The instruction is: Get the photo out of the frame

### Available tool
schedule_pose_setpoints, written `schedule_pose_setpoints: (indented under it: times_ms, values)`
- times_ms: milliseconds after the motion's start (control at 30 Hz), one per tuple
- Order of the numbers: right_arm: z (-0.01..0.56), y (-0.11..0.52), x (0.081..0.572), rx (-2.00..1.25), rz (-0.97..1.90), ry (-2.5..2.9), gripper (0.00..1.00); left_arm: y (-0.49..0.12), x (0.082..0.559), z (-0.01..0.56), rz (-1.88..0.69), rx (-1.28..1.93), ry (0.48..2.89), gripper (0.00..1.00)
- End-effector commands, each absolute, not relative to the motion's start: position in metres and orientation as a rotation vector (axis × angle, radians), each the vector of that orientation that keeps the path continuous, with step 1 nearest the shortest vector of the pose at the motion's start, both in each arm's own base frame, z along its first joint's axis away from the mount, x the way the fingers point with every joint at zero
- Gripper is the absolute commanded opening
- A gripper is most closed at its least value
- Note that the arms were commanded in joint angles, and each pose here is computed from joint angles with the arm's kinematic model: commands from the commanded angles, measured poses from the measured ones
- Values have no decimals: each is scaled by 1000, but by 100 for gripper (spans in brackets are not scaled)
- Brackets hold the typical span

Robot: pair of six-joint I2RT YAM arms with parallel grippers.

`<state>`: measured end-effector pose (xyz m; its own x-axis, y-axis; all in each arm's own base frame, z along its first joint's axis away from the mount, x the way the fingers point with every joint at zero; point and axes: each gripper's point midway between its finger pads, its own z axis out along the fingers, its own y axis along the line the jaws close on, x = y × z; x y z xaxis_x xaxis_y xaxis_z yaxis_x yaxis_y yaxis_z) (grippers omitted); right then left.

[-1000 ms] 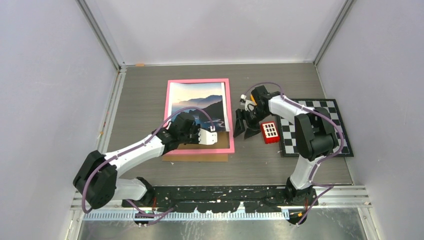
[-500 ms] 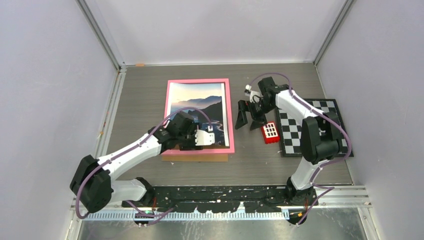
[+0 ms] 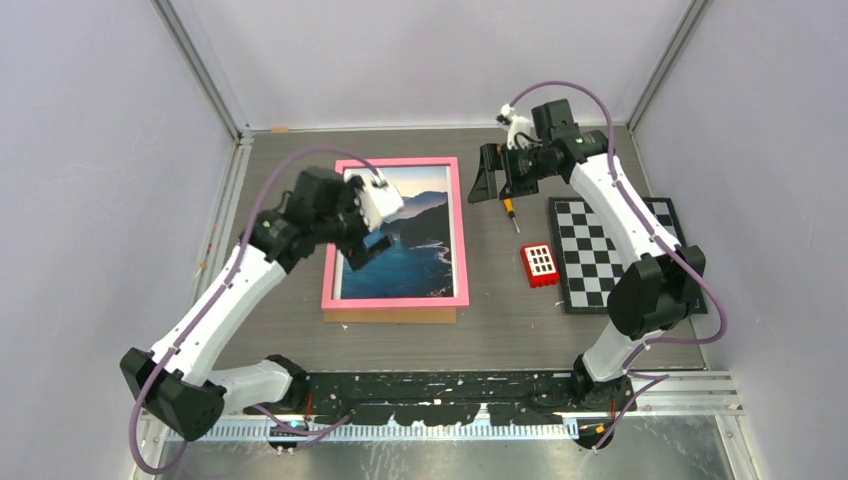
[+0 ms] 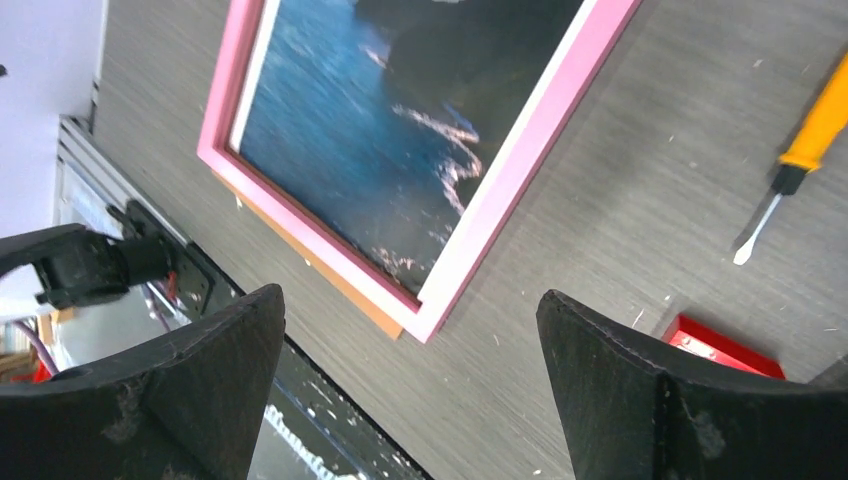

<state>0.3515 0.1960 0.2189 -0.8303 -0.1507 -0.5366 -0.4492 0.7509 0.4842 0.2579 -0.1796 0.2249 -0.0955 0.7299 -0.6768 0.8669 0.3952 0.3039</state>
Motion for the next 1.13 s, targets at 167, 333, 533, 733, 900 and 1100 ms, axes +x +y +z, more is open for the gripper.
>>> schedule_pose_setpoints:
  times_ms: [167,333,533,733,900,1100]
  values:
    - [291,134,402,-60,695,2287,100,-116,330,286,-338,615,2268,100]
    - [257,83,404,72,791,2360,100,-61,359,275,-471,328,2394,100]
    - [192,44,387,-14,731,2547,100,-3,368,237,-448,141,2521,100]
    - [142,25,367,-17,701,2674,100,25,361,184,-385,48,2619,100]
    - [127,24,363,-6,698,2701,100,31,359,153,-385,2,2670,100]
    - [136,22,377,64,680,2673,100,36,373,159,-366,-22,2648,100]
